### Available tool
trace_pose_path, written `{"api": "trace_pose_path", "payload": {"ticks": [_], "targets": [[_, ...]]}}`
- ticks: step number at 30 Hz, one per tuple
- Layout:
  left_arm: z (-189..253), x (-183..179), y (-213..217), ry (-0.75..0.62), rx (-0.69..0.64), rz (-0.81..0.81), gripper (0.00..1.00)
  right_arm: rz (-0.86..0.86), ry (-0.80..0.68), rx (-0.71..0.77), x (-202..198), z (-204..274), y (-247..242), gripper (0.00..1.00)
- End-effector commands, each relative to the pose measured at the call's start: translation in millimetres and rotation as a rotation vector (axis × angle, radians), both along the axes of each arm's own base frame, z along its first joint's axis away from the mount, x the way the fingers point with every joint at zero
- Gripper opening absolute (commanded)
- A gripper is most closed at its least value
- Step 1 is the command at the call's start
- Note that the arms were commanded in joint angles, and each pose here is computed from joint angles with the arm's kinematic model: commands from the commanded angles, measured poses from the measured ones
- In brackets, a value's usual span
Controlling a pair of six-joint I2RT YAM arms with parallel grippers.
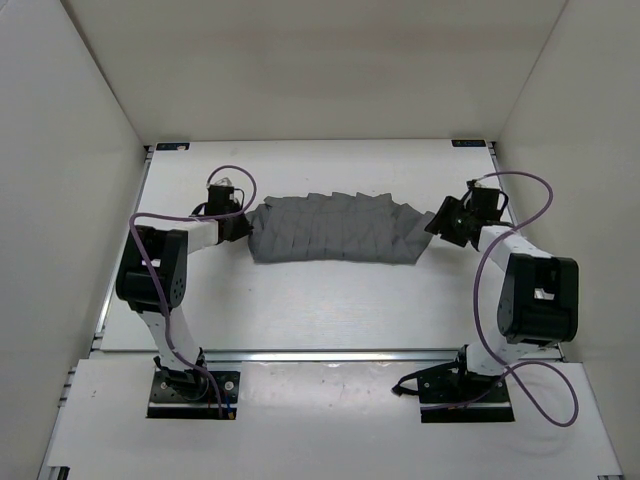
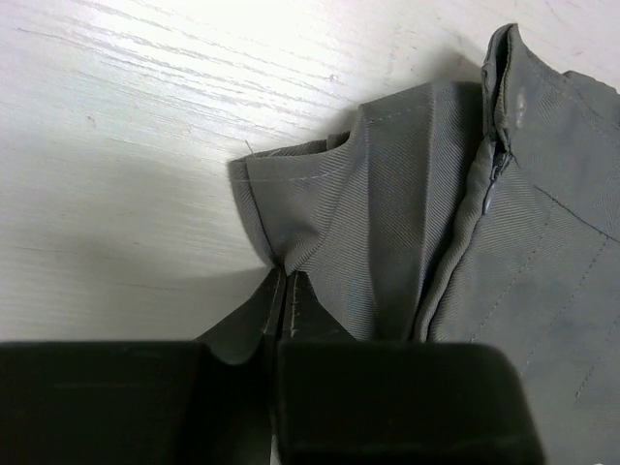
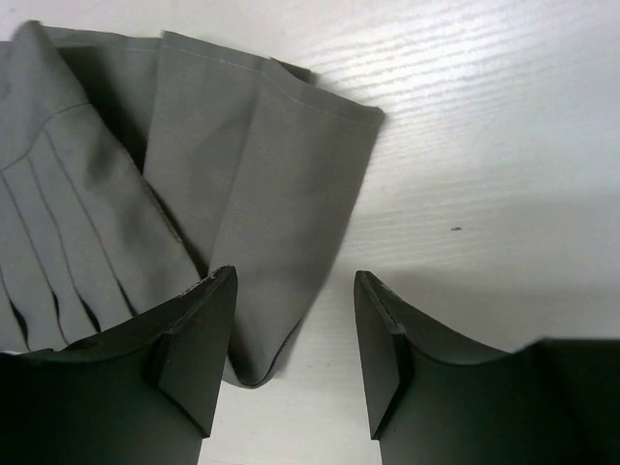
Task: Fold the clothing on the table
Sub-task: Fold the skirt
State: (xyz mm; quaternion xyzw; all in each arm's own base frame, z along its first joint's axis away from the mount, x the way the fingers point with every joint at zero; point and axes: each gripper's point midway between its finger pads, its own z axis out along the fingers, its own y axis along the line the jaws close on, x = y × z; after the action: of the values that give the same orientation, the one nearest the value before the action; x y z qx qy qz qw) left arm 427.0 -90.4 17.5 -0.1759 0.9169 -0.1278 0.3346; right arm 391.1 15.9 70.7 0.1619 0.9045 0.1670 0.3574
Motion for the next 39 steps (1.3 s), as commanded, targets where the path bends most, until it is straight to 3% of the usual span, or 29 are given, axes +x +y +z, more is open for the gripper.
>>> {"api": "trace_pose_path", "payload": {"ticks": [1, 10, 11, 15, 21, 27, 32, 39], "targets": [[1, -1, -10, 0.006, -0.019, -0.042, 0.06, -0.026, 0.016, 0.019, 5, -10, -3, 0.49], [4, -9, -16, 0.001, -0.051, -0.061, 0.01, -0.008, 0.079, 0.039, 25, -39, 5, 0.45], [5, -8, -15, -0.002, -0.057, -0.064, 0.00, -0.005, 0.093, 0.046, 25, -41, 7, 0.42], [5, -12, -17, -0.004, -0.065, -0.073, 0.00, 0.004, 0.096, 0.054, 31, -41, 9, 0.00], [6, -27, -41, 0.015, -0.088, -0.150, 0.00, -0.015, 0.085, 0.061, 17, -20, -11, 0.00], [29, -54, -98, -0.077, -0.152, -0.234, 0.00, 0.015, -0.063, 0.016, 16, 54, -25, 0.00], [26, -73, -107, -0.076, -0.196, -0.218, 0.00, 0.199, -0.167, 0.070, 19, 105, 35, 0.00], [23, -83, -80, -0.080, -0.190, -0.139, 0.00, 0.579, -0.333, 0.202, -19, 146, 188, 0.00]]}}
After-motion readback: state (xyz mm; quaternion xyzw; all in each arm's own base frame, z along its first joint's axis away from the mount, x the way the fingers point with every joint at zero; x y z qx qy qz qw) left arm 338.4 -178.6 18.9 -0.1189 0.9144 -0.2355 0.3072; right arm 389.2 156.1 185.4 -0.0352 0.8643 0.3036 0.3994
